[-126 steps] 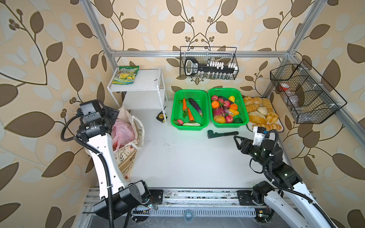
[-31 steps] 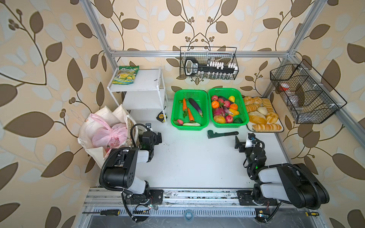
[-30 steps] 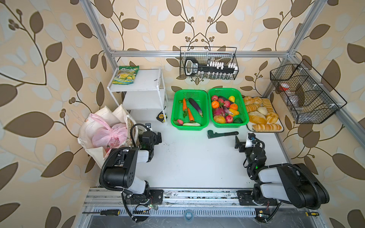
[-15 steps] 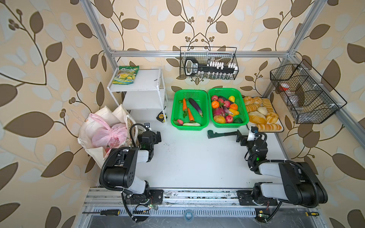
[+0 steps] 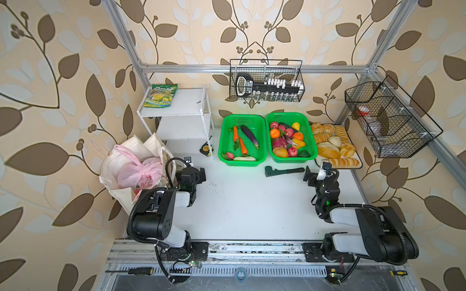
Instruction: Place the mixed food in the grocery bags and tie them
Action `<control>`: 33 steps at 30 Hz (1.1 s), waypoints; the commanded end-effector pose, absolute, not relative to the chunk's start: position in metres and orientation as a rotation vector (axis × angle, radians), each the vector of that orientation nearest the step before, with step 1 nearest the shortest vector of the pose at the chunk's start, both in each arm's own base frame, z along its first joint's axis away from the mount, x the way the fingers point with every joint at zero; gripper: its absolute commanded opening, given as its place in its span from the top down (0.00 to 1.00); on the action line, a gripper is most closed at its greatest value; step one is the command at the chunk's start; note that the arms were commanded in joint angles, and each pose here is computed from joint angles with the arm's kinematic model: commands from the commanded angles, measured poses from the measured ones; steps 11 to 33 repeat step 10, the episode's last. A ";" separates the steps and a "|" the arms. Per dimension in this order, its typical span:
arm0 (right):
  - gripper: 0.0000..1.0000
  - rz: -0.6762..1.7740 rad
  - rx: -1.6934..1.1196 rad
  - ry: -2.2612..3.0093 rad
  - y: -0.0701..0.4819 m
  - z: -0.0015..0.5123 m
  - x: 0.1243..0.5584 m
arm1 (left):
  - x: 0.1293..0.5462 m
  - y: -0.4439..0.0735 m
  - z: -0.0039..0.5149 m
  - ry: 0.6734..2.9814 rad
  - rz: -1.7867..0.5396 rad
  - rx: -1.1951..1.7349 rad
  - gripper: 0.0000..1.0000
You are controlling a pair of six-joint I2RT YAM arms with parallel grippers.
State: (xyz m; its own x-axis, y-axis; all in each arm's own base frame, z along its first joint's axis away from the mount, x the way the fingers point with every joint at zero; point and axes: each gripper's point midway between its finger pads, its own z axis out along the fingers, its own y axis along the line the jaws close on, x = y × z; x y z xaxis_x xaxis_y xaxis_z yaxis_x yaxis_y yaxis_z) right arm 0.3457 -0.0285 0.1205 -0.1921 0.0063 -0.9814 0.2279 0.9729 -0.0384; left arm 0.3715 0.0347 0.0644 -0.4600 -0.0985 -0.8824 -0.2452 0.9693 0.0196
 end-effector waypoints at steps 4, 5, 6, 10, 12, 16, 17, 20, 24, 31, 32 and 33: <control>0.00 -0.211 0.169 1.755 -0.029 0.120 0.345 | 0.378 0.044 0.079 1.987 0.179 -0.302 0.01; 0.00 -0.207 0.169 1.755 -0.029 0.121 0.346 | 0.378 0.044 0.079 1.986 0.179 -0.301 0.01; 0.00 -0.208 0.168 1.755 -0.029 0.121 0.346 | 0.378 0.044 0.079 1.986 0.179 -0.302 0.01; 0.00 -0.207 0.167 1.755 -0.029 0.120 0.345 | 0.378 0.044 0.079 1.987 0.179 -0.302 0.01; 0.00 -0.207 0.167 1.755 -0.029 0.120 0.345 | 0.378 0.044 0.079 1.987 0.179 -0.302 0.01; 0.00 -0.207 0.167 1.755 -0.029 0.120 0.345 | 0.378 0.044 0.079 1.987 0.179 -0.302 0.01; 0.00 -0.207 0.167 1.755 -0.029 0.120 0.345 | 0.378 0.044 0.079 1.987 0.179 -0.302 0.01; 0.00 -0.207 0.167 1.755 -0.029 0.120 0.345 | 0.378 0.044 0.079 1.987 0.179 -0.302 0.01; 0.00 -0.207 0.167 1.755 -0.029 0.120 0.345 | 0.378 0.044 0.079 1.987 0.179 -0.302 0.01; 0.00 -0.207 0.167 1.755 -0.029 0.120 0.345 | 0.378 0.044 0.079 1.987 0.179 -0.302 0.01; 0.00 -0.207 0.167 1.755 -0.029 0.120 0.345 | 0.378 0.044 0.079 1.987 0.179 -0.302 0.01; 0.00 -0.207 0.167 1.755 -0.029 0.120 0.345 | 0.378 0.044 0.079 1.987 0.179 -0.302 0.01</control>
